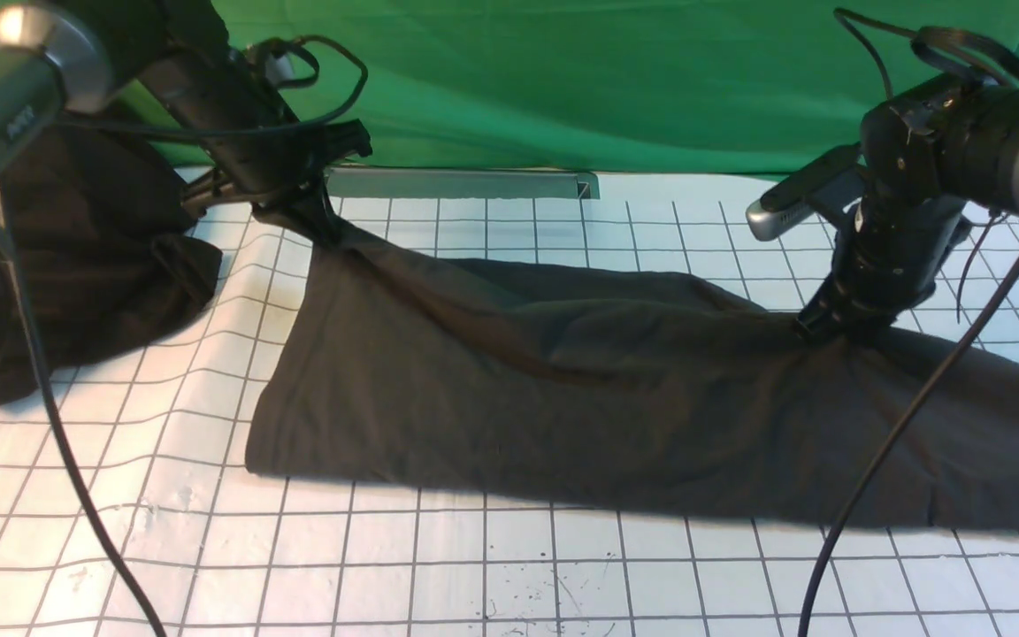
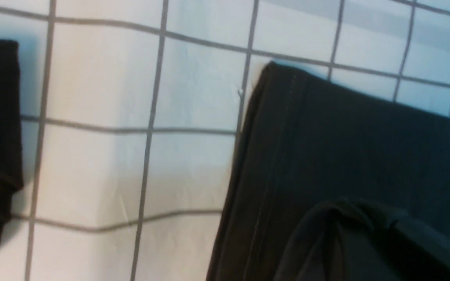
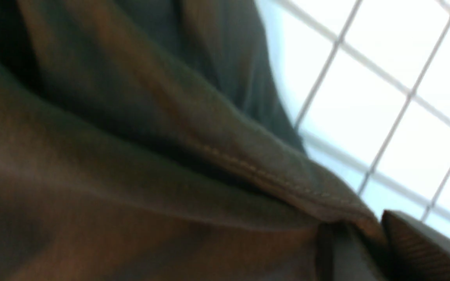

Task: Fold a long-sleeved shirt over a white checkered tablecloth.
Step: 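Fold the black garment in half by bringing its near edge over to the far edge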

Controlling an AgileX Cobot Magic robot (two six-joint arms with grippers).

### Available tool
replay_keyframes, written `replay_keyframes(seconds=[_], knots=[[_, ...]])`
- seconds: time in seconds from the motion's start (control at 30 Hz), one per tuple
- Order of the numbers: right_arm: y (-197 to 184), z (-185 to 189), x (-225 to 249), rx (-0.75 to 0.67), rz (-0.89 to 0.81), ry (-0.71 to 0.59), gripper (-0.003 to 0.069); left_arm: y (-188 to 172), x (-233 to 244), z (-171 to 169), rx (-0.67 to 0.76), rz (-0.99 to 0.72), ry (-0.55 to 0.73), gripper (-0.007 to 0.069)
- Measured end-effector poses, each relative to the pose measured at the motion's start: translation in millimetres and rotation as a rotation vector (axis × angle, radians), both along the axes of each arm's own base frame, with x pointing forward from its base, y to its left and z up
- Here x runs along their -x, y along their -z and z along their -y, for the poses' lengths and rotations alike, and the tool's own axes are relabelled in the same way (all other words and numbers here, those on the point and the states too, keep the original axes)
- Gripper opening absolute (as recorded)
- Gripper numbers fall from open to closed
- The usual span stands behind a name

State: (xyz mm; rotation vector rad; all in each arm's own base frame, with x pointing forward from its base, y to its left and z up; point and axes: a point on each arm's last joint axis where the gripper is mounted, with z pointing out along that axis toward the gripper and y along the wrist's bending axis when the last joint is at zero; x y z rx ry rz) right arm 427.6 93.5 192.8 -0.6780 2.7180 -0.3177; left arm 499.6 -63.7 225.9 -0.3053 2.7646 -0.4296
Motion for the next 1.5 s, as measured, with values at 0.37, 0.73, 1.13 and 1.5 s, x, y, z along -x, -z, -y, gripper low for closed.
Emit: replay_keyframes(seconds=[0.37, 0.73, 1.13, 1.5], knots=[[1, -2, -9, -0.028, 0.077, -0.024, 0.0015, -1, -11, -1, 0.074, 0.088, -0.074, 0.0018], [0, 12, -15, -0.078, 0.123, 0.060, 0.0015, -3, -17, -19, 0.122, 0.117, -0.149, 0.0019], [-5, 23, -18, -0.035, 0.119, 0.128, 0.0462, 6, -20, -22, 0.089, 0.090, -0.177, 0.0283], [-156, 97, 30, -0.050, 0.212, 0.440, 0.0442, -116, -4, -25, 0.015, 0.326, -0.044, 0.0603]])
